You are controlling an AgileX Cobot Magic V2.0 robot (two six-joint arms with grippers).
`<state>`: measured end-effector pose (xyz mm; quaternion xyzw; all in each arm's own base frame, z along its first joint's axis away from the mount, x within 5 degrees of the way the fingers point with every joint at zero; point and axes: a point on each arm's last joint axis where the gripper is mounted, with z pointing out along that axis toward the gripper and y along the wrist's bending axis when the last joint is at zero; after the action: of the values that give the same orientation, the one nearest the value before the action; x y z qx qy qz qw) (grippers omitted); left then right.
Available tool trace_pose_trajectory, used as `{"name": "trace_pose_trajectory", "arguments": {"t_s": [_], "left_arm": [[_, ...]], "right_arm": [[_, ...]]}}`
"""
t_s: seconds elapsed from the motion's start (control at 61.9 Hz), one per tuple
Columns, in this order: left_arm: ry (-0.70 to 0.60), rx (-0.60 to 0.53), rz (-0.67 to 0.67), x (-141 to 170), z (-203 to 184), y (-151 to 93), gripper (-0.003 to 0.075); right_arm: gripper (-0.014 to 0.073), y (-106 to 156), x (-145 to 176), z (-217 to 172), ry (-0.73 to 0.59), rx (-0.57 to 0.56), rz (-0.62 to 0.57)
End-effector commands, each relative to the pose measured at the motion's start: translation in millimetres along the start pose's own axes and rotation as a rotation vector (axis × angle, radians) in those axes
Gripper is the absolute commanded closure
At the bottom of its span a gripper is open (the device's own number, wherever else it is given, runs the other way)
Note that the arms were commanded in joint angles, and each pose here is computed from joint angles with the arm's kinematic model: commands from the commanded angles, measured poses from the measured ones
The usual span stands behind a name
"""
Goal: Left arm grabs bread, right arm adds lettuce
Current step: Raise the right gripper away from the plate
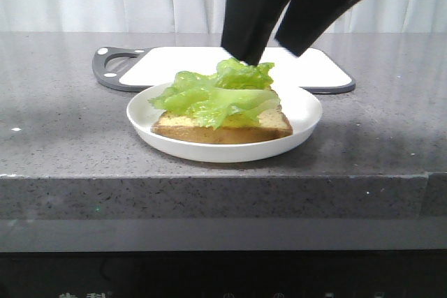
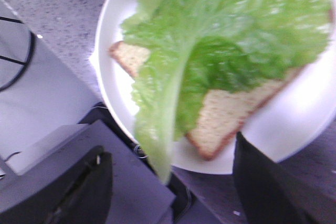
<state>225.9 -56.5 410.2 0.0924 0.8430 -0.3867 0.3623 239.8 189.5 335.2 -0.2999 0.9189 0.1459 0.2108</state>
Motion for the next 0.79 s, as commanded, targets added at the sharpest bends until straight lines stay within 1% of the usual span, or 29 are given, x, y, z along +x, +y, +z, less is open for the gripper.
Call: {"name": "trace_pose_trajectory", "arguments": {"t_s": [0.0,0.081,0.129,0.178,0.21,0.259,0.307,0.372,0.436,0.582,0.679,0.776], "left_arm": [[-0.090,0.041,0.005,-9,-10,-14,0.0739],[-0.090,0.041,0.005,-9,-10,-14,0.0739],[-0.090,0.041,0.005,-9,-10,-14,0.0739],[-0.090,0.041,0.005,-9,-10,-14,0.0739],[-0.090,0.041,0.005,-9,-10,-14,0.0739],[-0.090,0.041,0.005,-9,-10,-14,0.0739],[-0.090,0.041,0.005,-9,-10,-14,0.0739],[-0.090,0.041,0.005,-9,-10,-14,0.0739],[-0.090,0.041,0.005,-9,-10,-14,0.0739],[-0.090,0.041,0.005,-9,-10,-14,0.0739],[-0.080,0.052,0.007,-8,-9,-16,0.0739],[-0.073,0.107,-0.011,-8,-4,-21,0.0739]], "right_arm": [[0.0073,-4,-10,-35,-0.091,0.088,-0.017],[0.0102,-14,-14,-48,-0.090,0.186,-0.010],[0.0149,-20,-16,-54,-0.096,0.224,-0.011],[0.0204,-24,-17,-57,-0.104,0.239,-0.004],[0.0250,-28,-17,-58,-0.108,0.246,0.008],[0.0347,-34,-17,-59,-0.110,0.256,0.024],[0.0463,-42,-16,-61,-0.109,0.270,0.050],[0.0581,-53,-15,-63,-0.111,0.285,0.086],[0.0666,-63,-14,-66,-0.116,0.301,0.119],[0.0662,-86,-7,-73,-0.126,0.342,0.191],[0.0662,-92,5,-79,-0.189,0.346,0.228],[0.0662,-93,20,-87,-0.292,0.354,0.245]]}}
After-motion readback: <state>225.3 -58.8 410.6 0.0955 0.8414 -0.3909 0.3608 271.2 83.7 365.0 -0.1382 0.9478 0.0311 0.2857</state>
